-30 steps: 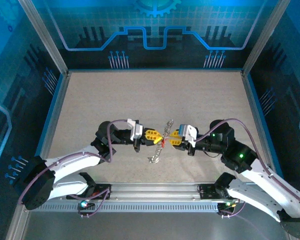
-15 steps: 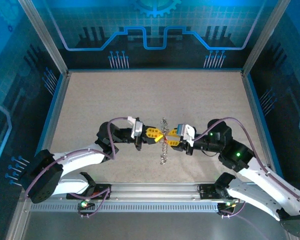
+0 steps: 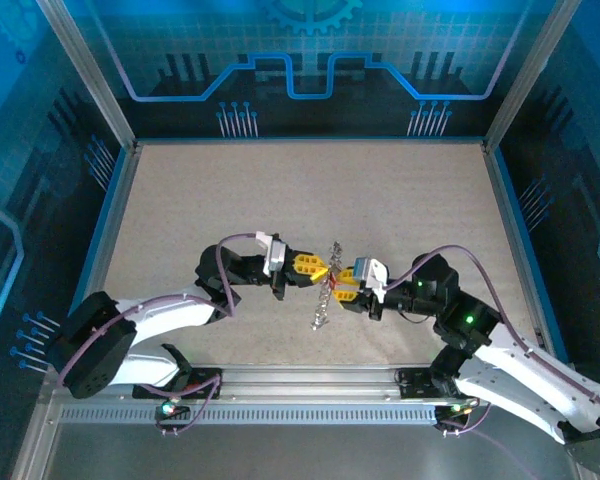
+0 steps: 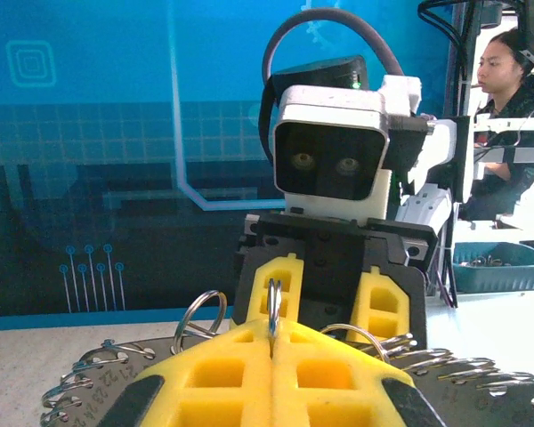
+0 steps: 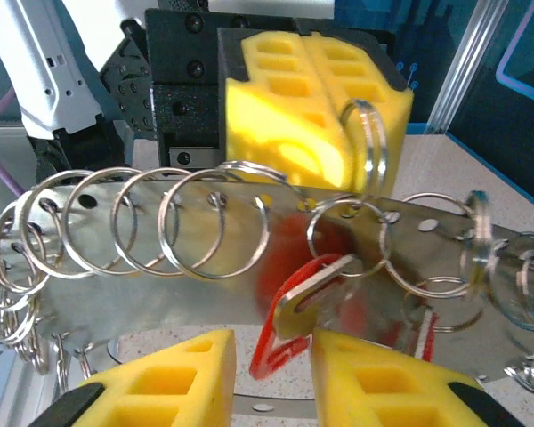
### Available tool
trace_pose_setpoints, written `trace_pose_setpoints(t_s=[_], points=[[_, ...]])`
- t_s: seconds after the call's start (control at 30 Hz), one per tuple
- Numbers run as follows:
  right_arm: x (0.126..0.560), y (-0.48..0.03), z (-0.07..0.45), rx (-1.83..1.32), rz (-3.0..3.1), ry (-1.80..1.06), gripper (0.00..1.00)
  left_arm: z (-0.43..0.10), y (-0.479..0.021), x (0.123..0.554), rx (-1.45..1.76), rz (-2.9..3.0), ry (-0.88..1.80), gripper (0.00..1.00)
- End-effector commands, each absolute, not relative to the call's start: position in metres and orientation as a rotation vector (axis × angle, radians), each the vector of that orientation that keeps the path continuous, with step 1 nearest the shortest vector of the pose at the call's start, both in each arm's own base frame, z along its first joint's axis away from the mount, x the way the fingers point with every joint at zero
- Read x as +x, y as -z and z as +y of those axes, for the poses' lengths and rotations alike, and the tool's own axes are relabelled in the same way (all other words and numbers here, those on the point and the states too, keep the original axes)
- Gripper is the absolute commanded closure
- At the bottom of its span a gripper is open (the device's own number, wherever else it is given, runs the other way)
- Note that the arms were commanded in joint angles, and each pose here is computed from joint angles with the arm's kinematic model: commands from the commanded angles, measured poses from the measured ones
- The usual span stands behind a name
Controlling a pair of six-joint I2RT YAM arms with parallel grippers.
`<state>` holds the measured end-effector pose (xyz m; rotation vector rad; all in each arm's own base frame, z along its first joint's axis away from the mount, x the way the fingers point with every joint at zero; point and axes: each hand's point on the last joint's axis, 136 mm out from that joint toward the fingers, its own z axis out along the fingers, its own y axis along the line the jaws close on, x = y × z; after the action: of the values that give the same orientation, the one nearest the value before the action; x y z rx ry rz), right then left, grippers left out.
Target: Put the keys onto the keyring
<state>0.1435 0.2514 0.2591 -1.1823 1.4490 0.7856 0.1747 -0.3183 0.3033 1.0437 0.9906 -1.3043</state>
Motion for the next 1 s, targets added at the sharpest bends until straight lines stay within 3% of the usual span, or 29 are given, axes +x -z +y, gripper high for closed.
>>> trace_pose_setpoints(t_s=[0.0, 0.2, 0.47, 0.77, 0.97], points=[[0.149, -0.273, 0.253, -1.089, 1.405, -0.764, 0.69, -0.313, -0.32, 0.172, 1.018, 0.906, 1.299, 1.0], [0.157, -0.279, 0.253, -1.03, 1.394, -0.737, 0.68, -0.313, -0.319, 0.171, 1.026, 0.902, 1.298, 1.0], [0.163, -0.283, 0.254, -1.009, 1.394, -0.707, 0.75, -0.313, -0.318, 0.17, 1.026, 0.907, 1.303, 1.0], [0.159, -0.281, 0.256, -1.039, 1.39, -0.702, 0.99, -0.313, -0.316, 0.171, 1.022, 0.913, 1.3, 1.0], [0.15, -0.283, 0.255, -1.106, 1.376, -0.699, 1.0, -0.313, -0.311, 0.171, 1.029, 0.923, 1.298, 1.0]])
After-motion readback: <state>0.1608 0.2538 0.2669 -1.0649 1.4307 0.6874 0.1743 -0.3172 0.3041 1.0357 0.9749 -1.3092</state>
